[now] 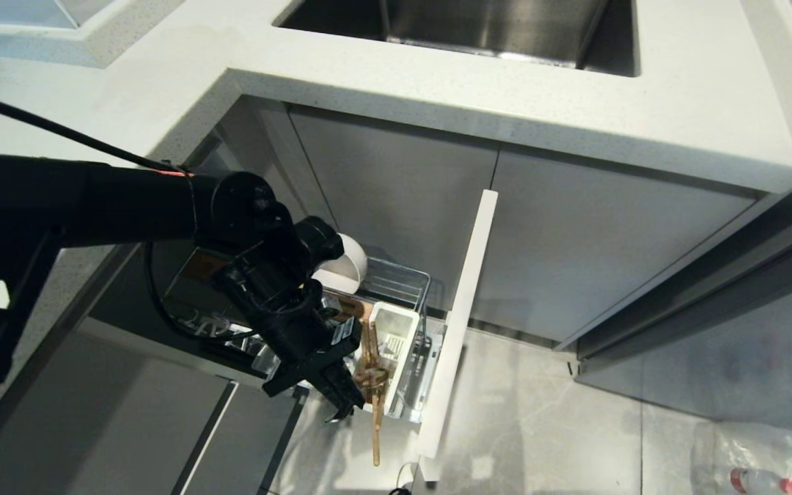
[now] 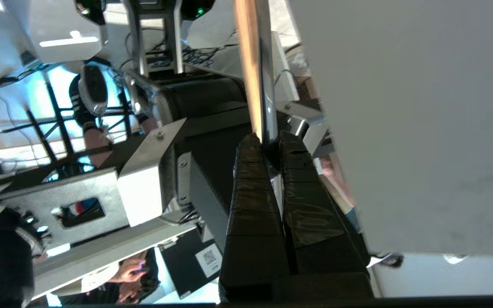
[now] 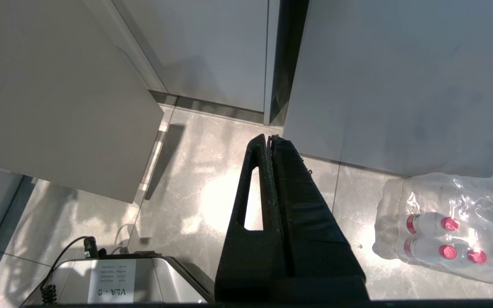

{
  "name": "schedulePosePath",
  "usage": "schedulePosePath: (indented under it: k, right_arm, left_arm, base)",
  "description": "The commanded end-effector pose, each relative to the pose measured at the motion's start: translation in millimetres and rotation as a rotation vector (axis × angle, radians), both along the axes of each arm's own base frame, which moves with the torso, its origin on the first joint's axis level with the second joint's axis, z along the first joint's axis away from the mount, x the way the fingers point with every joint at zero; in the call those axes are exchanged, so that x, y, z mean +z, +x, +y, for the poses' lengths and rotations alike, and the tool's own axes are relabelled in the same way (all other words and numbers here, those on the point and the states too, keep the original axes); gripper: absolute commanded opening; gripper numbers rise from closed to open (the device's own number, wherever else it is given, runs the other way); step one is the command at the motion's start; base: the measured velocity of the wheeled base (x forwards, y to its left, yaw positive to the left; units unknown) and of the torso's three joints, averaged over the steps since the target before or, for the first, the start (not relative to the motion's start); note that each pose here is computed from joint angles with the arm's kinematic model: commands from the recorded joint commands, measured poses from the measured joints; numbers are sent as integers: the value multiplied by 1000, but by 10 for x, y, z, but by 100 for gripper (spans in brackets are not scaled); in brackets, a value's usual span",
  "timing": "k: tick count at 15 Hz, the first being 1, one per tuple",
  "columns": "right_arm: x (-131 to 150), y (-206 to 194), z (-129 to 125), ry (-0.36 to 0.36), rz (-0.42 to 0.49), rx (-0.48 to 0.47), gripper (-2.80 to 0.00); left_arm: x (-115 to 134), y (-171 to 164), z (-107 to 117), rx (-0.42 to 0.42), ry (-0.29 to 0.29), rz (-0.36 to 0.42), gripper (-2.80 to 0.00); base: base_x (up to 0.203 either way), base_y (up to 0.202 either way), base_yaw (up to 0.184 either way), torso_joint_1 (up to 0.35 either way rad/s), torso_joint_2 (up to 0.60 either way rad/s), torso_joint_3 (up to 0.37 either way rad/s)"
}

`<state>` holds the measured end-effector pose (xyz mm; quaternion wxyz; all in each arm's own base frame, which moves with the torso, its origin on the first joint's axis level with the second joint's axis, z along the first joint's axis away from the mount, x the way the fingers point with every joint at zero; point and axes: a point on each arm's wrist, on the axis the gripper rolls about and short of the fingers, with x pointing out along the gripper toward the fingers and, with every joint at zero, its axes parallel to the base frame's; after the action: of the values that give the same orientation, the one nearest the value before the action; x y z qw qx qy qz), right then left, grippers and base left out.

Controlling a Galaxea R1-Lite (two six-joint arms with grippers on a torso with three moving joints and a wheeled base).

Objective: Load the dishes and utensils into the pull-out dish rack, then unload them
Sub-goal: Pick up the spoon and place it in the cupboard

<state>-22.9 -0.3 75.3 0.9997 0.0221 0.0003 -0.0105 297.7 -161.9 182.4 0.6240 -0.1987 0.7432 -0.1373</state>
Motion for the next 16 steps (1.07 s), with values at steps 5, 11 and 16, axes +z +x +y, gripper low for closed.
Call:
schedulePosePath:
  k: [5, 11, 16]
  right_arm:
    - [-4, 2, 0, 0, 2, 0, -280]
    - [-4, 2, 0, 0, 2, 0, -280]
    - [-5, 2, 0, 0, 3, 0, -280]
  left_arm:
    - [288, -109, 79, 63, -32, -50, -280]
    - [1016, -581, 258, 101, -111, -190, -280]
    - [1099, -453, 206, 109, -130, -260, -280]
  base:
    - [0, 0, 0, 0, 0, 0]
    - [0, 0, 0, 0, 0, 0]
    - [0, 0, 0, 0, 0, 0]
